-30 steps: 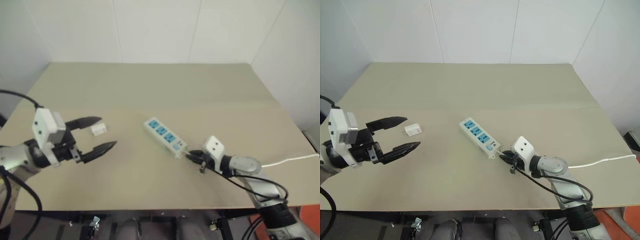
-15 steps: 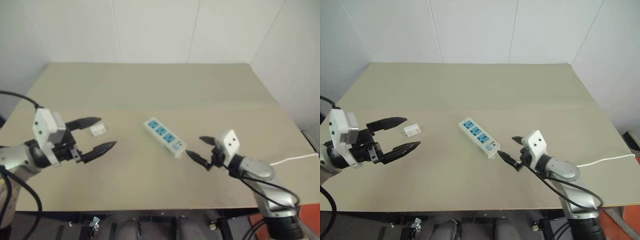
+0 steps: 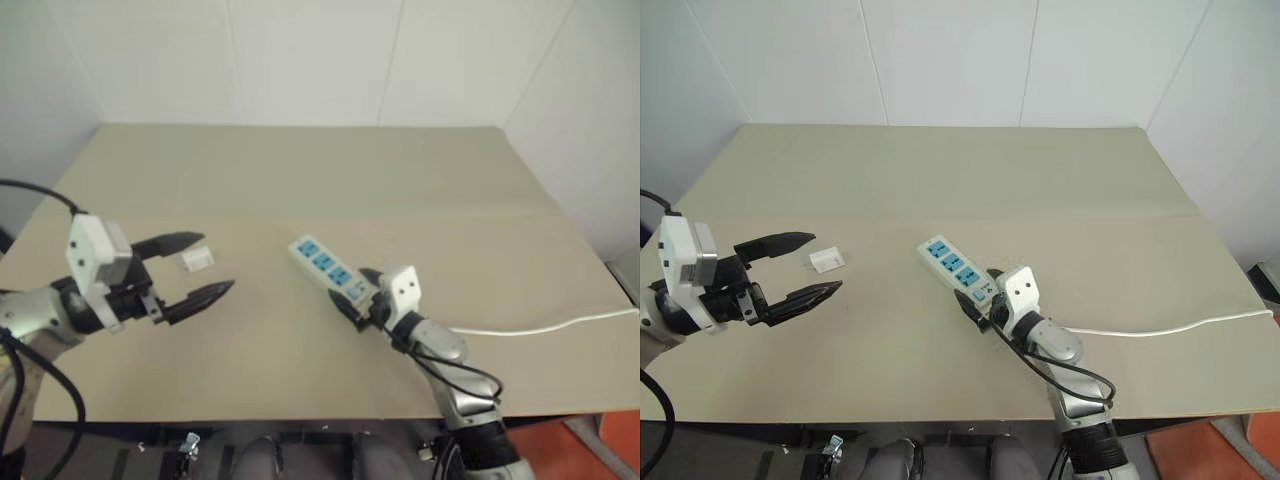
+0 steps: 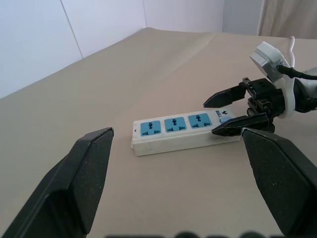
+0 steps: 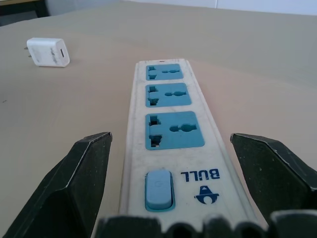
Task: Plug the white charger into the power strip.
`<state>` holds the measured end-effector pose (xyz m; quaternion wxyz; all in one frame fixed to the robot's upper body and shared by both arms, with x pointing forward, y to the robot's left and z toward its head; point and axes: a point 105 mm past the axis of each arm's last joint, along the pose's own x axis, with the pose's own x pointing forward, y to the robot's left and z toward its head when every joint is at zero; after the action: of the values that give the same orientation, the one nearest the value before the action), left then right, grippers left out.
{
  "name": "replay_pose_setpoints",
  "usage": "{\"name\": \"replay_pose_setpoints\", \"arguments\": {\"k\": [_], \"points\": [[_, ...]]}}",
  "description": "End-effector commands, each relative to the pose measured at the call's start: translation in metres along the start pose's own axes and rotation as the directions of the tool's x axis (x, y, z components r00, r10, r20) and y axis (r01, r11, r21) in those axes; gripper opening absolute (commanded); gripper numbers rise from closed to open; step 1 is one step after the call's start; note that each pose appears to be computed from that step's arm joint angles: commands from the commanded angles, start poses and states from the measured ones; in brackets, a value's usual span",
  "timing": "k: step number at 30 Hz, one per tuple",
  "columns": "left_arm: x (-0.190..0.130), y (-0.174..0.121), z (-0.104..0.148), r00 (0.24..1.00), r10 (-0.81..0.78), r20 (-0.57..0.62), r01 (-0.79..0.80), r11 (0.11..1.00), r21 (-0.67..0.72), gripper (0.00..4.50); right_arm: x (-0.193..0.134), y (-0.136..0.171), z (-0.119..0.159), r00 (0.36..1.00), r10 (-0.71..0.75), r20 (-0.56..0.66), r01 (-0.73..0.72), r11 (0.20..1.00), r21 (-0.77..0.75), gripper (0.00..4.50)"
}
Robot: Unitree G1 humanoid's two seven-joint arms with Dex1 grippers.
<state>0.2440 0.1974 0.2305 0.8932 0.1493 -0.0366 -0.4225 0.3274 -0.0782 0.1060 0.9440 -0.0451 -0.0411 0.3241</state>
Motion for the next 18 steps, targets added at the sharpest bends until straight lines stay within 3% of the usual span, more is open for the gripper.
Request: {"name": "replay_pose_setpoints", "arguments": {"k": [1, 18], "points": [[-0.002, -0.003, 0.01, 0.999, -0.009, 0.037, 0.007, 0.999, 0.035, 4.5, 0.001, -0.004, 0.009, 0.998, -0.011, 0.055, 0.014, 0.999, -0.041, 4.49], [-0.001, -0.005, 0.01, 0.999, -0.019, 0.039, 0.018, 1.0, 0.024, 4.5, 0.0, 0.006, -0.012, 0.997, 0.06, -0.042, -0.06, 0.998, 0.016, 4.49]]}}
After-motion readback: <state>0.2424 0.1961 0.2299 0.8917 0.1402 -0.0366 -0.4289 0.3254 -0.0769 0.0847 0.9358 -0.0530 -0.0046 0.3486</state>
